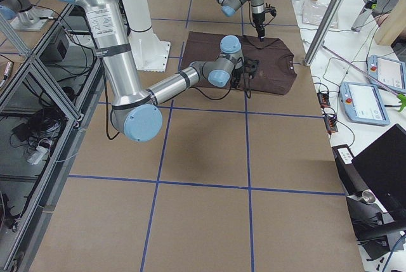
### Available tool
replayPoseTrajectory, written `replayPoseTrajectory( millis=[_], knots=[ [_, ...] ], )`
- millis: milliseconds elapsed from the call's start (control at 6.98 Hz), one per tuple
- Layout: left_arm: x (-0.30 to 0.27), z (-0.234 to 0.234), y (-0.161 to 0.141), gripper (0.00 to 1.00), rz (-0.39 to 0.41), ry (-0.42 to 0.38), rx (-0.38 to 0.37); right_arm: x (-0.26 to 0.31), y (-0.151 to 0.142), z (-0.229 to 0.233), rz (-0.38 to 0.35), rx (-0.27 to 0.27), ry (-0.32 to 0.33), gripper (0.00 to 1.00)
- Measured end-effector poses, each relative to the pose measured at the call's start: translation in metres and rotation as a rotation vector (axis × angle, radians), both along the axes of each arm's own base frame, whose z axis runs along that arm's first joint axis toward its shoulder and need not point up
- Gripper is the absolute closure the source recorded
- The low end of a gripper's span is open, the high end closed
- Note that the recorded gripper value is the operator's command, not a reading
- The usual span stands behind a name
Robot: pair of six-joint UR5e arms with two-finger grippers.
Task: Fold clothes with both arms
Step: 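Fold the sleeve nearest the left gripper inward onto the shirt body, then move the right gripper to the hem corner nearest the robot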
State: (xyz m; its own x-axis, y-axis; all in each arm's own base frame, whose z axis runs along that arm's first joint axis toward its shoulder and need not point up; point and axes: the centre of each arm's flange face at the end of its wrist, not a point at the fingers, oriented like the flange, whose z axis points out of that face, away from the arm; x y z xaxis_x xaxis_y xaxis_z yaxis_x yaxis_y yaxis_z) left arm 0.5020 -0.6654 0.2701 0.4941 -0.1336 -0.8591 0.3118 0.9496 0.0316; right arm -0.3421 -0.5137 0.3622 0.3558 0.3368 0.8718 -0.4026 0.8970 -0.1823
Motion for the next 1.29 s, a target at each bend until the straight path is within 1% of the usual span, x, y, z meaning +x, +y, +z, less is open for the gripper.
replayPoseTrajectory(
  millis=[143, 287, 430, 573, 716, 860, 1003, 1146, 1289],
  knots=[
    [-0.002, -0.009, 0.010, 0.35, -0.005, 0.026, -0.003, -0.007, 0.006, -0.003, -0.009, 0.007, -0.001, 0.01],
    [-0.003, -0.016, 0.030, 0.34, -0.004, 0.061, -0.009, -0.016, 0.021, -0.006, -0.032, 0.010, -0.004, 0.00],
    [-0.007, -0.017, 0.058, 0.34, 0.005, 0.096, -0.012, -0.034, 0.051, -0.009, -0.056, 0.002, 0.004, 0.01],
    [-0.015, -0.017, 0.084, 0.34, 0.010, 0.129, -0.019, -0.063, 0.098, -0.018, -0.060, -0.039, 0.030, 0.01],
    [-0.021, -0.018, 0.101, 0.34, 0.013, 0.152, -0.027, -0.095, 0.151, -0.029, -0.034, -0.112, 0.061, 0.10],
    [-0.021, -0.017, 0.113, 0.34, 0.020, 0.164, -0.030, -0.123, 0.202, -0.038, 0.014, -0.178, 0.090, 0.10],
    [-0.021, -0.017, 0.119, 0.34, 0.024, 0.169, -0.032, -0.147, 0.246, -0.039, 0.064, -0.218, 0.119, 0.10],
    [-0.020, -0.017, 0.121, 0.34, 0.027, 0.172, -0.033, -0.161, 0.275, -0.037, 0.094, -0.250, 0.141, 0.12],
    [-0.019, -0.017, 0.122, 0.34, 0.028, 0.173, -0.032, -0.168, 0.294, -0.031, 0.111, -0.276, 0.170, 0.14]
  ],
)
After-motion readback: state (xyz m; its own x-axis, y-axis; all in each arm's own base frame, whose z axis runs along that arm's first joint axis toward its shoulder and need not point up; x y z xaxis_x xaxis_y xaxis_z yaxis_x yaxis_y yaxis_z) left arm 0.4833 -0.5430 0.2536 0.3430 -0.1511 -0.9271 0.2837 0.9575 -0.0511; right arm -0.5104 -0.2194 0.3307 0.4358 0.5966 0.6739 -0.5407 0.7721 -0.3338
